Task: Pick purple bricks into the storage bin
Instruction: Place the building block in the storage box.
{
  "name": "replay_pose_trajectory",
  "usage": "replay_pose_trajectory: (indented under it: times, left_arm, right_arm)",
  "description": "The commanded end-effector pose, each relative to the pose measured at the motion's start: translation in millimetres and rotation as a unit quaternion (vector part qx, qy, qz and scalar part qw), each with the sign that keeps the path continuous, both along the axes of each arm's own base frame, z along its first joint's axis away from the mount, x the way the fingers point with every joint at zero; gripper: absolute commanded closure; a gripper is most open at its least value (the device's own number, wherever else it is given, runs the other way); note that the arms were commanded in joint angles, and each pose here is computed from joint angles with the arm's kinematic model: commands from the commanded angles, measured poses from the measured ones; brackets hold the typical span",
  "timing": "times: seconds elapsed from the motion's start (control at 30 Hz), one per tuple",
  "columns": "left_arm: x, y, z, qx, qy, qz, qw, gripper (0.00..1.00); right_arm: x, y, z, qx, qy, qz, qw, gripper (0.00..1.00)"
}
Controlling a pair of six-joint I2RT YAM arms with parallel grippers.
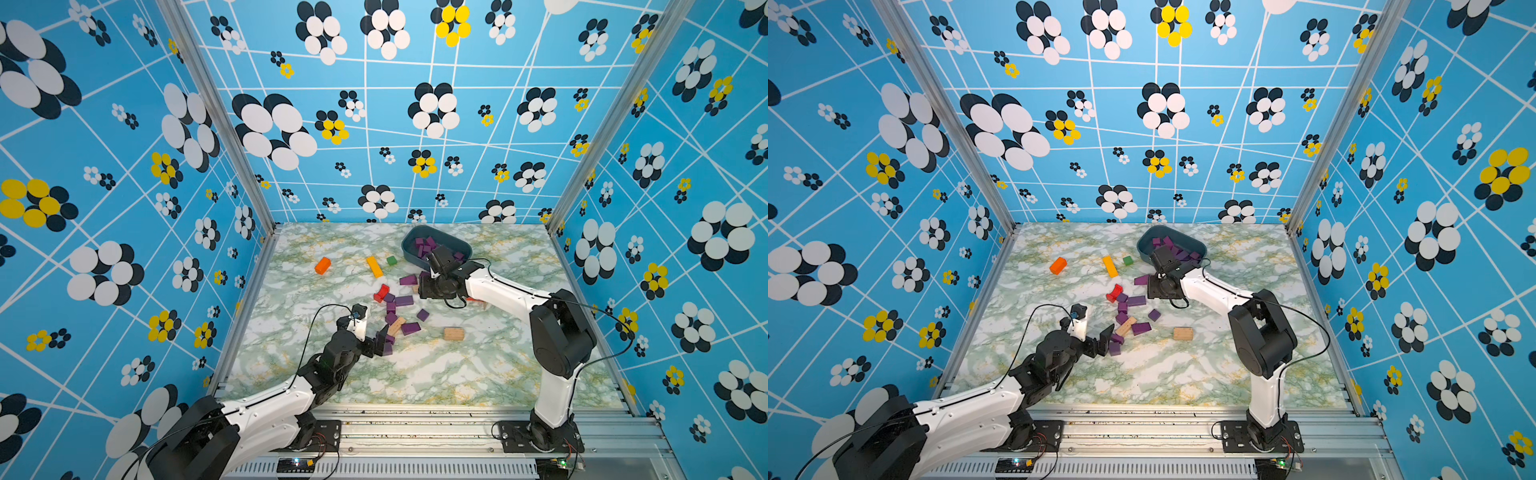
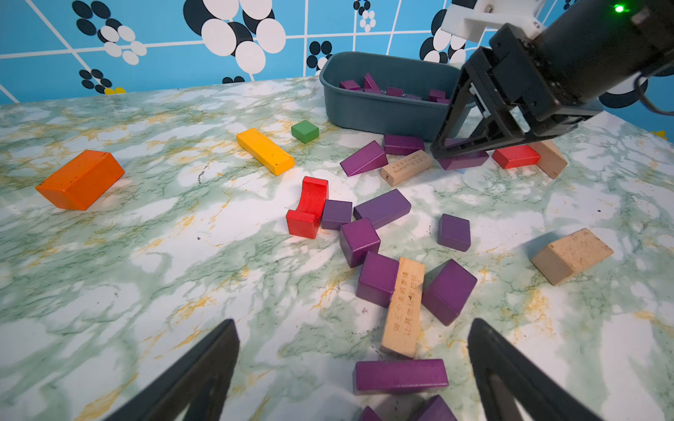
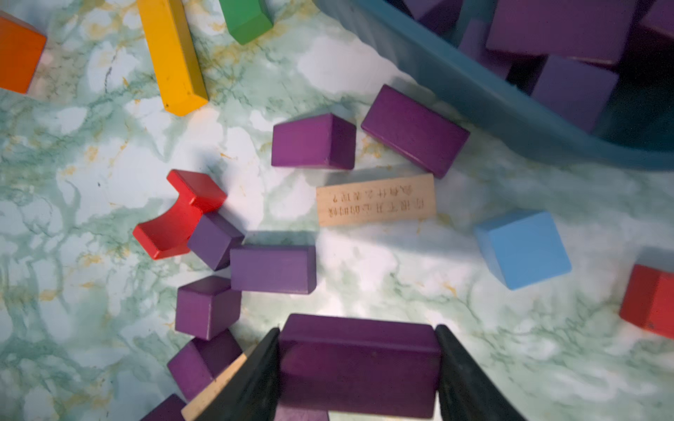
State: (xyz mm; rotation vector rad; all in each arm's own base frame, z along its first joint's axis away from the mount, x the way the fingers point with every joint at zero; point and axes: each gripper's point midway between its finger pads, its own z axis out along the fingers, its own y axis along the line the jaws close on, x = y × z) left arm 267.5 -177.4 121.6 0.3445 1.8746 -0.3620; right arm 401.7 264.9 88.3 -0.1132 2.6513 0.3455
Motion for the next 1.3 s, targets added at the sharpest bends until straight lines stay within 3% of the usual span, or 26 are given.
replay_pose_trajectory:
  times: [0.0,0.6,0.8,0.93,1.0,1.27]
  left_arm:
    - [7,3,8,-0.013,-0.008,0.017,1.000,0.01]
    - [12,3,1,-0.010,0.006,0.023,1.000,0.01]
    - [12,5,1,-0.008,0.007,0.027,1.000,0.00]
    - [13,6,0,-0.007,0.012,0.032,0.999,0.01]
    - [13,6,0,-0.007,0.012,0.031,0.999,0.01]
    - [18,12,-7,0.011,0.034,0.047,0.998,0.01]
  right_arm:
    - [17,5,9,0.033,0.000,0.007,0.999,0.50]
    - [114,-37,63,0.106,-0.057,-0.052,0.991,0.48]
    - [139,-63,62,0.075,-0.053,-0.083,0.992,0.29]
    - [136,-69,58,0.050,-0.036,-0.078,0.995,0.08]
    - [127,-71,67,0.050,-0.036,-0.075,0.995,0.02]
    - [73,-83,88,0.060,-0.043,-0.072,0.995,0.01]
